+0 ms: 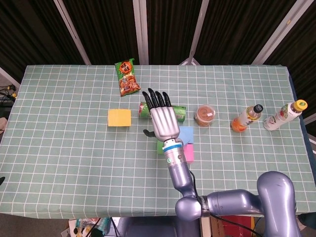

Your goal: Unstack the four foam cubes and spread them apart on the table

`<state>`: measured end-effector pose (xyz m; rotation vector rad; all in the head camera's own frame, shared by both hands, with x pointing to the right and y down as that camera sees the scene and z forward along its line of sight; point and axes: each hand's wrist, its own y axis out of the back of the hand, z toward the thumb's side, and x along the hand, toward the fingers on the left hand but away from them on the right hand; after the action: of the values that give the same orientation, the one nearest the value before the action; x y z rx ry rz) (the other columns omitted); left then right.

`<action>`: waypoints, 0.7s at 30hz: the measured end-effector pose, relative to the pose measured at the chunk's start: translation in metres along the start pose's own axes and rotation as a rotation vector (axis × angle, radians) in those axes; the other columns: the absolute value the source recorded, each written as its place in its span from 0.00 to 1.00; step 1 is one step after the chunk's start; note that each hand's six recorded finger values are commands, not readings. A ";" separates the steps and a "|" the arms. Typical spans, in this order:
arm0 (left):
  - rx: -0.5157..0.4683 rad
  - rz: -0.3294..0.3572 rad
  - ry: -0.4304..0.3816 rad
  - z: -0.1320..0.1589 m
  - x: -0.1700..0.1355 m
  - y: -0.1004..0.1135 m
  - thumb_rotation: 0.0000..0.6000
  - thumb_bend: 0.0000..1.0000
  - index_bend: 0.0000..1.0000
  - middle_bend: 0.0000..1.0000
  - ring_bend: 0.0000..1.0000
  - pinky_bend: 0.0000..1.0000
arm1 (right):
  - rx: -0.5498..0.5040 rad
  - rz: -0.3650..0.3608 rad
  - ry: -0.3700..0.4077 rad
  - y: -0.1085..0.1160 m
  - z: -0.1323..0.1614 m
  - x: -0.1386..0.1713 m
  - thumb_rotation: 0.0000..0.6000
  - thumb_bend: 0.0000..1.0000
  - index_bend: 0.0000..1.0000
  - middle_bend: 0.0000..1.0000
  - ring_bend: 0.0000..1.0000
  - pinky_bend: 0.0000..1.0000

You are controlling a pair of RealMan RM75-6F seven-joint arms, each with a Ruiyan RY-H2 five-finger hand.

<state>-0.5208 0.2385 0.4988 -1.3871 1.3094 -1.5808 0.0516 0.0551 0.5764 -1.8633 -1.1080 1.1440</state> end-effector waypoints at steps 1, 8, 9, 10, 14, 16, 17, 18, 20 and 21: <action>0.000 0.001 0.001 0.000 0.000 0.000 1.00 0.14 0.22 0.00 0.00 0.00 | 0.006 0.006 -0.003 0.002 -0.004 0.001 1.00 0.08 0.02 0.00 0.09 0.00; 0.000 0.003 0.001 0.000 -0.001 0.001 1.00 0.14 0.22 0.00 0.00 0.00 | 0.060 0.103 0.011 0.009 -0.033 0.020 1.00 0.08 0.02 0.00 0.14 0.00; 0.001 0.003 0.001 0.000 -0.001 0.000 1.00 0.14 0.22 0.00 0.00 0.00 | 0.068 0.120 0.016 0.009 -0.037 0.022 1.00 0.08 0.02 0.00 0.14 0.00; 0.002 0.002 0.001 0.001 -0.001 0.000 1.00 0.14 0.22 0.00 0.00 0.00 | 0.075 0.136 0.021 0.009 -0.040 0.025 1.00 0.08 0.02 0.00 0.15 0.00; 0.009 -0.002 0.000 0.002 0.000 -0.002 1.00 0.14 0.22 0.00 0.00 0.00 | 0.104 0.206 0.050 0.008 -0.054 0.037 1.00 0.08 0.03 0.00 0.16 0.00; 0.014 -0.005 -0.002 0.003 0.000 -0.003 1.00 0.14 0.22 0.00 0.00 0.00 | 0.117 0.227 0.069 0.007 -0.058 0.041 1.00 0.08 0.03 0.00 0.16 0.00; 0.015 -0.006 -0.003 0.003 0.000 -0.003 1.00 0.14 0.22 0.00 0.00 0.00 | 0.126 0.241 0.083 0.006 -0.059 0.043 1.00 0.08 0.03 0.00 0.16 0.00; 0.016 -0.006 -0.004 0.004 0.000 -0.004 1.00 0.14 0.22 0.00 0.00 0.00 | 0.130 0.253 0.095 0.005 -0.060 0.044 1.00 0.08 0.03 0.01 0.16 0.00; 0.016 -0.005 -0.004 0.004 0.000 -0.004 1.00 0.14 0.22 0.00 0.00 0.00 | 0.141 0.281 0.123 0.002 -0.061 0.047 1.00 0.08 0.04 0.01 0.16 0.00; 0.017 -0.004 -0.002 0.004 0.000 -0.004 1.00 0.14 0.22 0.00 0.00 0.00 | 0.145 0.291 0.136 0.001 -0.062 0.047 1.00 0.08 0.04 0.02 0.16 0.00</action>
<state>-0.5165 0.2387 0.5019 -1.3815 1.2904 -1.5893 0.1203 0.0908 0.5830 -1.9973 -0.6749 1.2015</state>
